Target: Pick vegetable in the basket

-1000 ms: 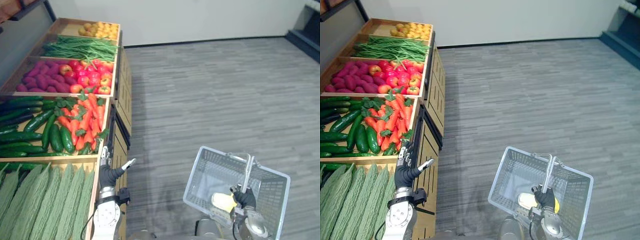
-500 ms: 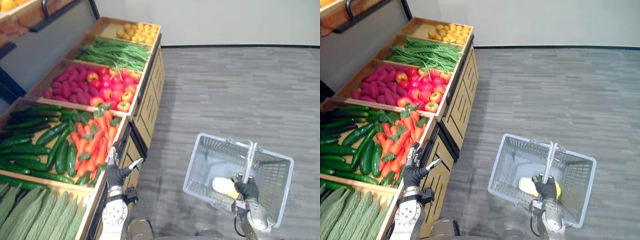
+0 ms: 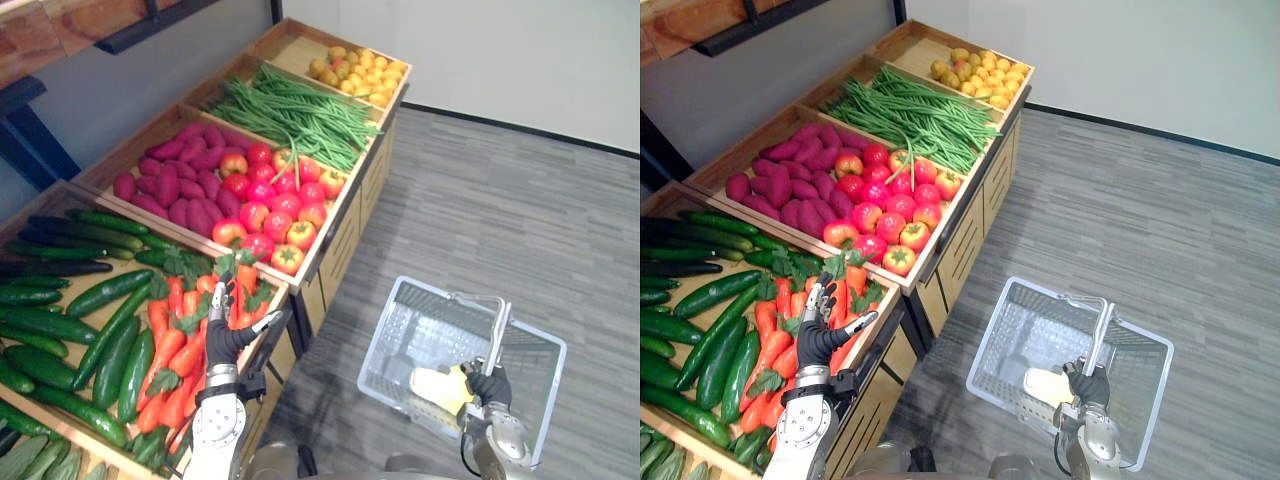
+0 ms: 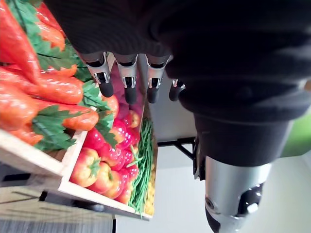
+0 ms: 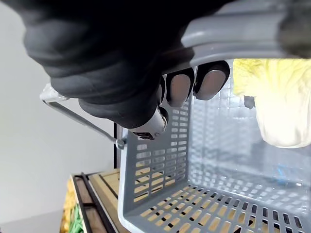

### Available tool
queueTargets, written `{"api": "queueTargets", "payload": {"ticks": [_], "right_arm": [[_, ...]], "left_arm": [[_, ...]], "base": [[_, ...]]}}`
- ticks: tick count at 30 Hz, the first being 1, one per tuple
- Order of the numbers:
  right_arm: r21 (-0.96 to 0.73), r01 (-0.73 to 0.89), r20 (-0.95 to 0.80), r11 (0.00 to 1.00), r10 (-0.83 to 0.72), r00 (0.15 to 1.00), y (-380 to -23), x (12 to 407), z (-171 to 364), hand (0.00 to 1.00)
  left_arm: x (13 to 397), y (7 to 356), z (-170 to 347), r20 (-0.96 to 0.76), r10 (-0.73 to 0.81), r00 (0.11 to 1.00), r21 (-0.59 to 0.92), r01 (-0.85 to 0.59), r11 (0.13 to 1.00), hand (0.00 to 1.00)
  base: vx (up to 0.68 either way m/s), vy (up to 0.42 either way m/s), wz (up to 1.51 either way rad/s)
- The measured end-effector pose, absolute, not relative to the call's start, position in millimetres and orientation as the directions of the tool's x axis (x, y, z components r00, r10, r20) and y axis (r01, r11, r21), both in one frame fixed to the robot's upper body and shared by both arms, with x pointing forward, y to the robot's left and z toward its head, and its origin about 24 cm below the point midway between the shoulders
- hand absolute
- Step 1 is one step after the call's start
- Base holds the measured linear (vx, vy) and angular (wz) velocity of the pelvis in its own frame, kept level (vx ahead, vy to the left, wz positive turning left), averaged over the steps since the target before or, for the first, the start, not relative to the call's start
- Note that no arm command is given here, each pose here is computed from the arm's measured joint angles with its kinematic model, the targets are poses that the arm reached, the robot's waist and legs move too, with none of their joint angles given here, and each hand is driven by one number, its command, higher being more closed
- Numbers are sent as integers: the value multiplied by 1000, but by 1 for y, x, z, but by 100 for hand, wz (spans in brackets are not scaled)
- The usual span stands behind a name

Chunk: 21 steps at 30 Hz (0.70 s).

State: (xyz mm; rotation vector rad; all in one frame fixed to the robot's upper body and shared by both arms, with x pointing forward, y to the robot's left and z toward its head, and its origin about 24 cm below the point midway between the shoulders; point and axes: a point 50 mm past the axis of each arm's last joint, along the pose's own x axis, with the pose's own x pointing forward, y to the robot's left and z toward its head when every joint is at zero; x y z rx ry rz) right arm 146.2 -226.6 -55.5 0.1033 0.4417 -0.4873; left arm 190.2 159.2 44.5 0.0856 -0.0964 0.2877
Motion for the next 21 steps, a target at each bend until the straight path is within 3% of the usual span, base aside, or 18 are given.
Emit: {"api": "queueTargets", "payload": {"ticks": [10,21], "right_arm": [[-53,518,-491,854,-474,731,-242,113,-65,100],[-3,607,-584,794,-494,644,-240,103,-88,100]], "left_arm": [[193,142,43,91,245,965,28,-249,968,0],[194,154,44,110,229,967,94,-239,966,0]], "base": [[226,-314,138],[-5,19,59]]}}
